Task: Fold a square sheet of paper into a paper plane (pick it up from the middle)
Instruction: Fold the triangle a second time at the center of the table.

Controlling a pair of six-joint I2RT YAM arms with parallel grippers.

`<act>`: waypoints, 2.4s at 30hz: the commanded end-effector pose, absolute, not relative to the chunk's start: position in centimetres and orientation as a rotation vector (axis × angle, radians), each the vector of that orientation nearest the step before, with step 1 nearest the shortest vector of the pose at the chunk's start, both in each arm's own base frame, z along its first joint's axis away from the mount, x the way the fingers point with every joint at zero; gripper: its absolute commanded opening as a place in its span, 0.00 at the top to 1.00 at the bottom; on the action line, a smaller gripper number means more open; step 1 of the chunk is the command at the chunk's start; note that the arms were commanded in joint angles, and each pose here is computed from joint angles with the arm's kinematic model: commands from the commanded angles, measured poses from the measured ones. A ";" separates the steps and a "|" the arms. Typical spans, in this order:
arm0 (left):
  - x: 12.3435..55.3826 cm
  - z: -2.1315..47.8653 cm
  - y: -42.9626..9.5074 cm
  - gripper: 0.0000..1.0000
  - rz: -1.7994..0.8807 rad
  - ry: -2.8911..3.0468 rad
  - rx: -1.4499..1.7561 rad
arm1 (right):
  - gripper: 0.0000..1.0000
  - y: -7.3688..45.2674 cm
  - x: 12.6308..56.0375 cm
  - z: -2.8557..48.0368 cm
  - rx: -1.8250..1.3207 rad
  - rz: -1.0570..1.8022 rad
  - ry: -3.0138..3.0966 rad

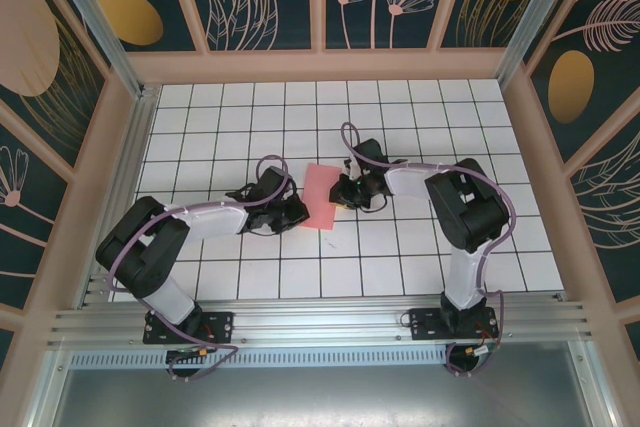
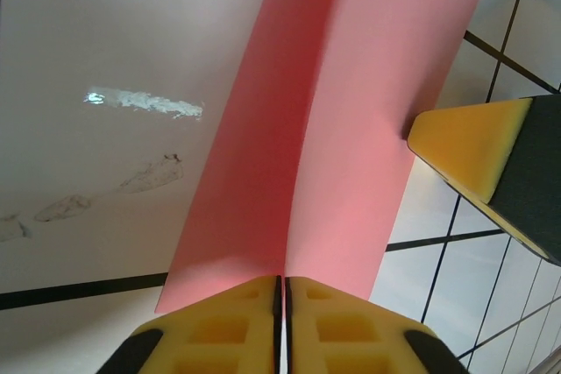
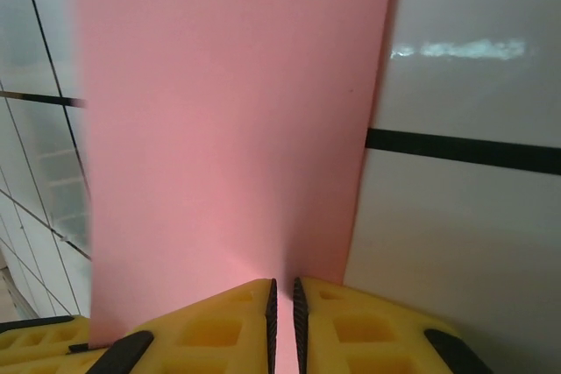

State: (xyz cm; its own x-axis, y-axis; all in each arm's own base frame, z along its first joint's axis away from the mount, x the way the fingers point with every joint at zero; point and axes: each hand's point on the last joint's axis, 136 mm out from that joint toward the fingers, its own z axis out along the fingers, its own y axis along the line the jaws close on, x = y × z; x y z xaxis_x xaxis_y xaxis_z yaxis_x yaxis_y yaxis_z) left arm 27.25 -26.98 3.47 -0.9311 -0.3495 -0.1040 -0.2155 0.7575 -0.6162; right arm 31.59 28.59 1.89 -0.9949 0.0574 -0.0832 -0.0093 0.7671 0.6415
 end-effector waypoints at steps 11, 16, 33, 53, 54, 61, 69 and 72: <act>30.0 8.1 -32.0 0.61 -1.292 2.539 -0.356 | 0.85 28.0 31.1 -0.6 0.070 0.954 2.940; 31.1 7.9 -32.8 0.58 -1.294 2.527 -0.346 | 0.85 28.1 31.0 -0.5 0.074 0.970 2.938; 32.0 4.7 -32.3 0.80 -1.216 2.544 -0.416 | 0.88 28.3 33.1 5.0 0.070 1.258 2.716; 31.8 4.1 -32.2 0.98 -1.204 2.559 -0.414 | 0.71 28.8 31.7 5.2 -0.061 1.285 2.716; 31.8 4.1 -32.2 0.98 -1.202 2.558 -0.415 | 0.71 28.7 31.8 4.9 -0.054 1.263 2.727; 31.7 4.1 -32.1 1.00 -1.192 2.559 -0.409 | 0.69 28.7 31.7 4.3 -0.056 1.245 2.743; 31.8 4.4 -32.0 1.00 -1.195 2.554 -0.407 | 0.74 29.5 31.3 4.2 -0.084 1.314 2.739; 31.7 4.4 -32.0 1.00 -1.198 2.554 -0.406 | 0.77 29.8 31.4 4.5 -0.091 1.342 2.721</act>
State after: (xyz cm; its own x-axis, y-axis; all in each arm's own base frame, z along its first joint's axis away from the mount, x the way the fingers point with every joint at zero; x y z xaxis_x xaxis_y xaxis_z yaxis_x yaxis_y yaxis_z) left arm 31.66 -32.03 3.99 -0.9201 -0.3742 -0.1157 -0.1518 0.6130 -0.7754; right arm 31.28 28.68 3.72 -0.9949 0.0257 -0.0972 -0.0576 0.6472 0.7601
